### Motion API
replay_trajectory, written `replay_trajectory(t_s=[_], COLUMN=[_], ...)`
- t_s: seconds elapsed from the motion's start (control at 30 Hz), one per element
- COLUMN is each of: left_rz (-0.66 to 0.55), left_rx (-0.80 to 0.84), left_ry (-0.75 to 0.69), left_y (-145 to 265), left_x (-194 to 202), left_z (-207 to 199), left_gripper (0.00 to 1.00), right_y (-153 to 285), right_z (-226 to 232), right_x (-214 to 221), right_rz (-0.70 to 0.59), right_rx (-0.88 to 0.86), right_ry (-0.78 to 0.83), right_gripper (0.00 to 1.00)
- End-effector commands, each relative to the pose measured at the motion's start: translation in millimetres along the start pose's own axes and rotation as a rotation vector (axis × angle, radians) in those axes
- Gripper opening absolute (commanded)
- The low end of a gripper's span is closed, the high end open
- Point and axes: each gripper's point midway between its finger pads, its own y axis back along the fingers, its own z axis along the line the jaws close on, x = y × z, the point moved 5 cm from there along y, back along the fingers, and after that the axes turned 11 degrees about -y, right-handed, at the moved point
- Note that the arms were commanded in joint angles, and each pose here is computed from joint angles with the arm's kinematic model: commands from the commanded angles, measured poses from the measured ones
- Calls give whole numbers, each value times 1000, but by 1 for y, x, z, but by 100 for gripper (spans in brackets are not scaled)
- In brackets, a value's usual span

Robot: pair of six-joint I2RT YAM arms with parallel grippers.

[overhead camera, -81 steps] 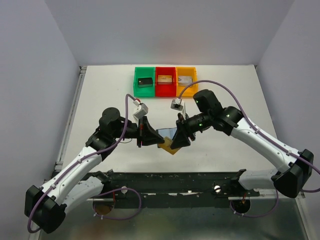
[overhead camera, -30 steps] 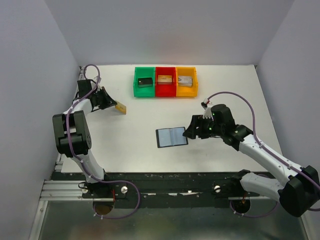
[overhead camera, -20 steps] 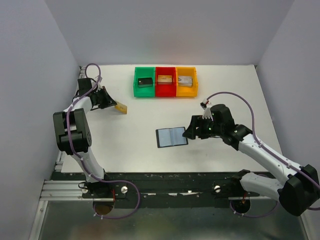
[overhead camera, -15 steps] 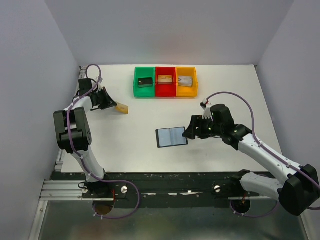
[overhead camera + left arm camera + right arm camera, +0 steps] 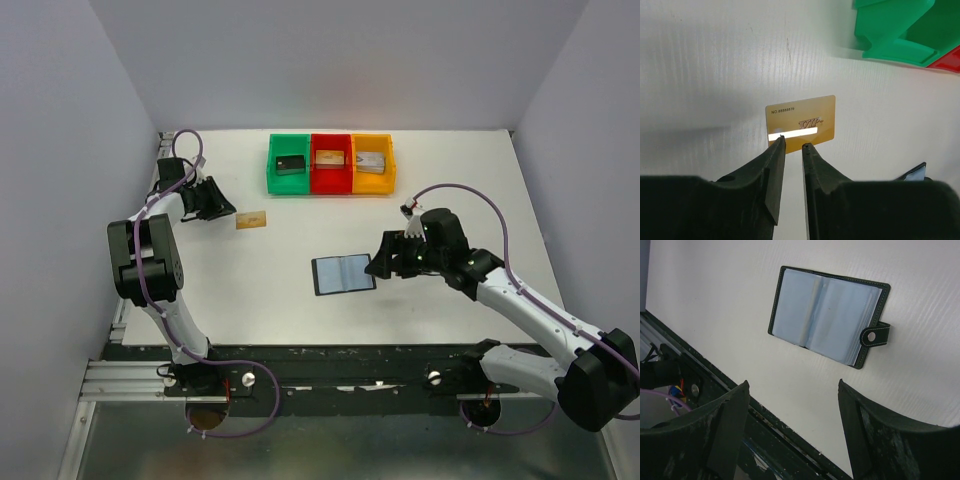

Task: Take the credit cards out of the card holder
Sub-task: Place the credit card at the center of the board, then remove the credit card from the card holder.

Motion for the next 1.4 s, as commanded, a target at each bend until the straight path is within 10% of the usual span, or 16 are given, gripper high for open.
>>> replay_trajectory(t_s=[0.0, 0.53, 0.83, 1.37], left_rz=[-42, -193, -172, -124], left_rx=[-38, -82, 17, 110], left_ry=[-30, -54, -205, -171], left_y=[13, 46, 48, 46], left_x=[-17, -22, 65, 141], left_z=[-1, -55, -181, -194], left_gripper=[35, 41, 41, 41], right_y=[1, -6, -24, -76], right_z=[2, -17, -44, -73], right_x=[-5, -11, -13, -18], right_rz=[-26, -75, -17, 141], right_rx=[-5, 124, 290, 501], right_ry=[15, 17, 53, 77], right_gripper=[79, 79, 79, 73])
